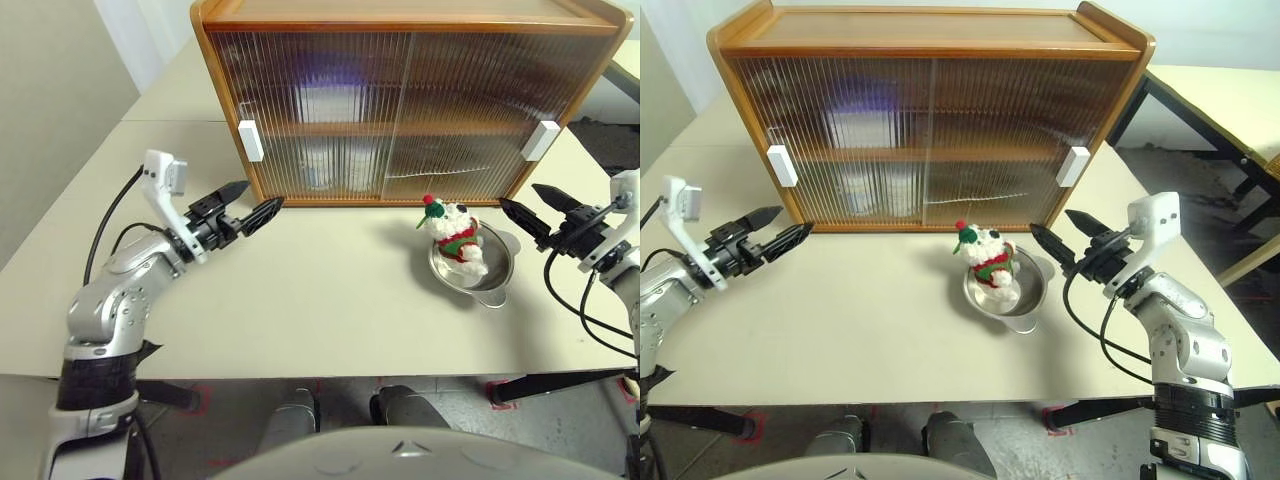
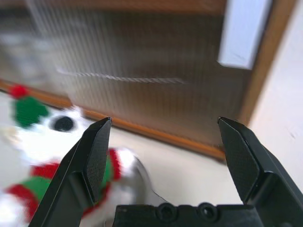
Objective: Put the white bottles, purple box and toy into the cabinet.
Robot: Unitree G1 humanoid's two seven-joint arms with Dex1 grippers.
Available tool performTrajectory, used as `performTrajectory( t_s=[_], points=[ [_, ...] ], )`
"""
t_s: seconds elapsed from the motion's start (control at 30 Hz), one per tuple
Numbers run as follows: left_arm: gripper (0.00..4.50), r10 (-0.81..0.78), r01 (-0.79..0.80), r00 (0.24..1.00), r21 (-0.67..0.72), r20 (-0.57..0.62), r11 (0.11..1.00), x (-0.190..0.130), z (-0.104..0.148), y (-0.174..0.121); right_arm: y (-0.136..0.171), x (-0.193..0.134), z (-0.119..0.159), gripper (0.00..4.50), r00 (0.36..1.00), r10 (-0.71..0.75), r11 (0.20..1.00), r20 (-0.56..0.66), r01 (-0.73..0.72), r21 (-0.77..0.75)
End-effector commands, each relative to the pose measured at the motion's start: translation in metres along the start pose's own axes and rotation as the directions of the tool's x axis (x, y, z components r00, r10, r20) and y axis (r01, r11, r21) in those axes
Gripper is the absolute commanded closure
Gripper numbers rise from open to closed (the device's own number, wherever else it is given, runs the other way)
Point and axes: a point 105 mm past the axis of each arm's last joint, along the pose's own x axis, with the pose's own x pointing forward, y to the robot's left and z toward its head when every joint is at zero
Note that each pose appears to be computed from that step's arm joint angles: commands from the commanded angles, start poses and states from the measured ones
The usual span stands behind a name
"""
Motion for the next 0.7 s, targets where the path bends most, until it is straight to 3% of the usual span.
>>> performTrajectory(
  t_s=[0.03,0.1,0.2,0.37,0.47,0.7],
  points=[
    [0.05,0.05,-0.041,0.997,0.148,-0.055,0.988,-0.004,-0.005,0.005,-0.027,-0.01,0.0,0.0,0.987,-0.159,0.986,-0.011,0.158,-0.051],
    [0.05,0.06,-0.05,0.997,0.21,-0.042,0.976,-0.005,-0.005,0.007,-0.043,-0.018,0.007,0.0,0.966,-0.254,0.965,0.053,0.256,-0.057],
    [0.05,-0.004,0.003,1.0,0.172,0.003,0.985,-0.016,0.0,0.0,-0.049,-0.028,0.023,0.0,0.953,-0.25,0.968,0.17,0.249,0.03],
    [0.05,-0.074,0.07,0.997,0.136,0.021,0.988,-0.029,-0.003,-0.006,-0.045,-0.024,0.024,0.0,0.955,-0.218,0.975,0.198,0.221,0.009],
    [0.0,-0.069,0.065,0.997,0.142,0.02,0.988,-0.03,-0.004,-0.006,-0.044,-0.017,0.028,0.56,0.944,-0.239,0.969,0.228,0.246,-0.005],
    [0.0,-0.071,0.069,0.997,0.143,0.011,0.987,-0.033,-0.009,-0.008,-0.055,-0.02,0.043,3.18,0.897,-0.327,0.941,0.297,0.339,0.011]
  ],
)
